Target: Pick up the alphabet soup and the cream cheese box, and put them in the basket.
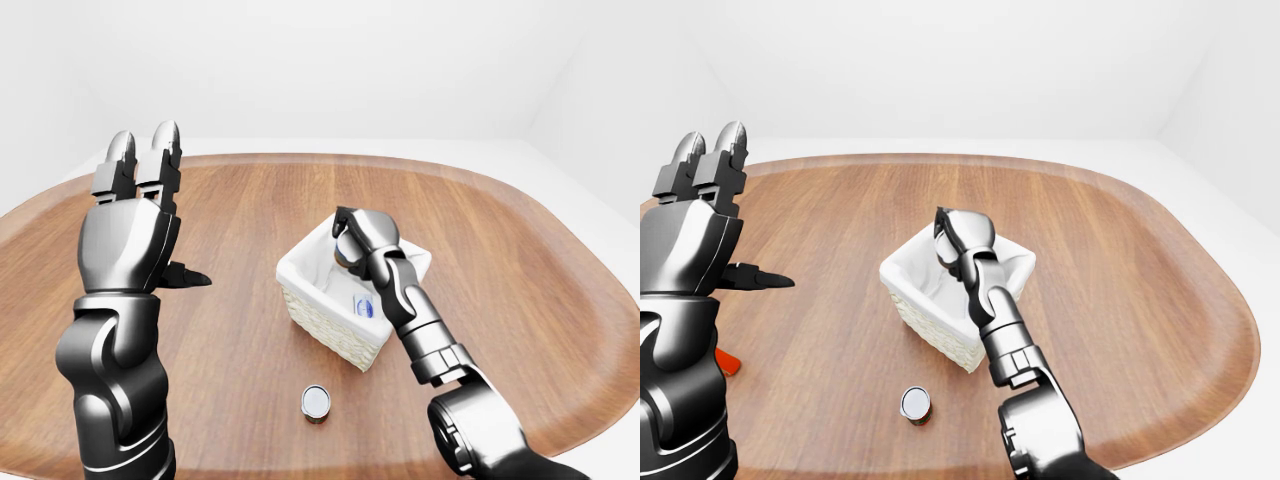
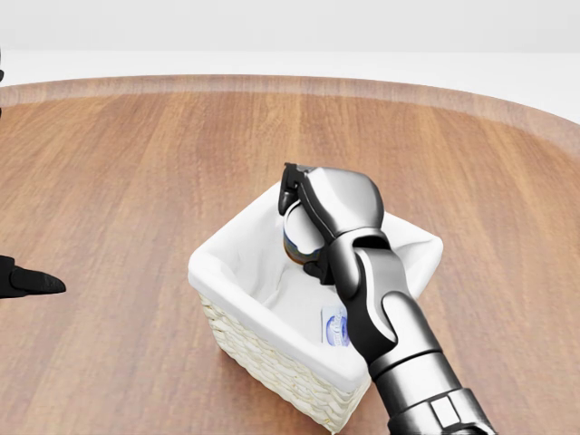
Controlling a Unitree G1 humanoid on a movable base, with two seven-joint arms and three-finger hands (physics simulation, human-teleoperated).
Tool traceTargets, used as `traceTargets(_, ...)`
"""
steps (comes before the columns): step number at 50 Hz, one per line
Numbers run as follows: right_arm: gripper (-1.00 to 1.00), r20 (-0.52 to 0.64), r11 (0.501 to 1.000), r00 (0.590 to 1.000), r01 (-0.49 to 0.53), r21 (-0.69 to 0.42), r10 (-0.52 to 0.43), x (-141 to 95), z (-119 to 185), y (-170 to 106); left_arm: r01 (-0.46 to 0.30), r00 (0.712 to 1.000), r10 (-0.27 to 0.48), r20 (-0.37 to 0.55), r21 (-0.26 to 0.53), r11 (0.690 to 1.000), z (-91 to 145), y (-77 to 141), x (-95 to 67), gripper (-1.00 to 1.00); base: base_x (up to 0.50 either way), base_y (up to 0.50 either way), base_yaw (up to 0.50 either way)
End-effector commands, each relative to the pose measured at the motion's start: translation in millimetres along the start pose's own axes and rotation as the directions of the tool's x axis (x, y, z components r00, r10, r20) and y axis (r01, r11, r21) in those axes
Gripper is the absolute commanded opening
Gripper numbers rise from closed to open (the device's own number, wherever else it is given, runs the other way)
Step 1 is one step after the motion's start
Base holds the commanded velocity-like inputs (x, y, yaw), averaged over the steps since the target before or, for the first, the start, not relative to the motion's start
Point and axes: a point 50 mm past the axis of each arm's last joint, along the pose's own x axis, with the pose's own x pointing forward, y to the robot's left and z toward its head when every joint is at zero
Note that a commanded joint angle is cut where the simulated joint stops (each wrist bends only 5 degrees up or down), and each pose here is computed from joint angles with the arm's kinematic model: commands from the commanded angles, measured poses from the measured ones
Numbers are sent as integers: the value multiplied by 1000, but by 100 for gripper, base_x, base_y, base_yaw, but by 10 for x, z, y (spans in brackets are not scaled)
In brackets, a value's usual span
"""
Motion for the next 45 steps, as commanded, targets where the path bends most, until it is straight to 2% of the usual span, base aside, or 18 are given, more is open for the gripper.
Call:
traceTargets(1, -100, -13, 997, 999, -52, -63, 52, 107, -34, -40, -1, 1000, 1, 0, -1, 1000, -2, 1, -1, 100, 0, 0, 0)
traceTargets(18, -100, -53, 988, 990, -138, -77, 134, 79, -131, 115, -4, 1000, 4, -2, -1, 1000, -5, 1, -5, 100, 0, 0, 0)
traceTargets(32, -100, -39, 986, 990, -140, -87, 137, 64, -99, 81, -5, 1000, 5, -2, 1, 1000, -5, 10, -12, 100, 0, 0, 0)
traceTargets(45, -100, -19, 981, 991, -132, -140, 131, -13, -59, 78, -6, 1000, 6, -1, 2, 1000, -5, 15, -10, 100, 0, 0, 0)
